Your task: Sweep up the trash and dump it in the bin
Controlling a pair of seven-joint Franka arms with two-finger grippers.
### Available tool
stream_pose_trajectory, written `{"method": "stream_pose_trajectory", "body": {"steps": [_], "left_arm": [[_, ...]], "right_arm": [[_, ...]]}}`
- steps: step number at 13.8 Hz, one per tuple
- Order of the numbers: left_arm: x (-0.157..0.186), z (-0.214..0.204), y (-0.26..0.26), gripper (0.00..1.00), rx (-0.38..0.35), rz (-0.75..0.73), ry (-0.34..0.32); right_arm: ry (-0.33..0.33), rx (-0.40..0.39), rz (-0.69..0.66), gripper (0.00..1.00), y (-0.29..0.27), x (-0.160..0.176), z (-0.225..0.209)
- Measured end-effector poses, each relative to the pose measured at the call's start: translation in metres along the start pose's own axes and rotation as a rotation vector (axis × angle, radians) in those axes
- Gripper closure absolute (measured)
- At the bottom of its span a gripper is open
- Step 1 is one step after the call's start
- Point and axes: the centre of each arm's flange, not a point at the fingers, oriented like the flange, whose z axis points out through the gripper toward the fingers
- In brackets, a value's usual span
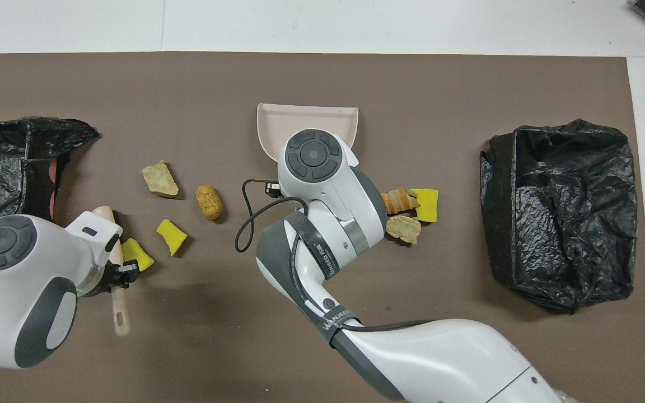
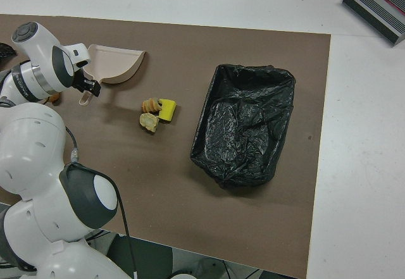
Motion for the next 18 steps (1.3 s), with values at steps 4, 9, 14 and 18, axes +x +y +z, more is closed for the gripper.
{"method": "stream_pose_trajectory", "body": {"steps": [4,9,14,18], "left_arm": [[0.001,0.003,0.038,0.74,-0.009,0.072,0.041],[-0.021,0.0,0.113,0.74,0.006,0.242,0.062],[-0.031,-0.022,0.139,0.74,0.001,0.305,0.087],[-0.005,-0.054,0.111,0.74,0.001,0.3,0.074]], "right_arm": [[-0.001,-0.004,-0.077,0.68,0.003,0.002,0.0],[-0.063,-0.03,-0.489,0.68,0.039,0.001,-0.036],[-0.163,-0.018,-0.939,0.68,0.09,-0.054,-0.054],[-0.216,-0.045,-1.166,0.68,0.112,-0.071,-0.036]]}}
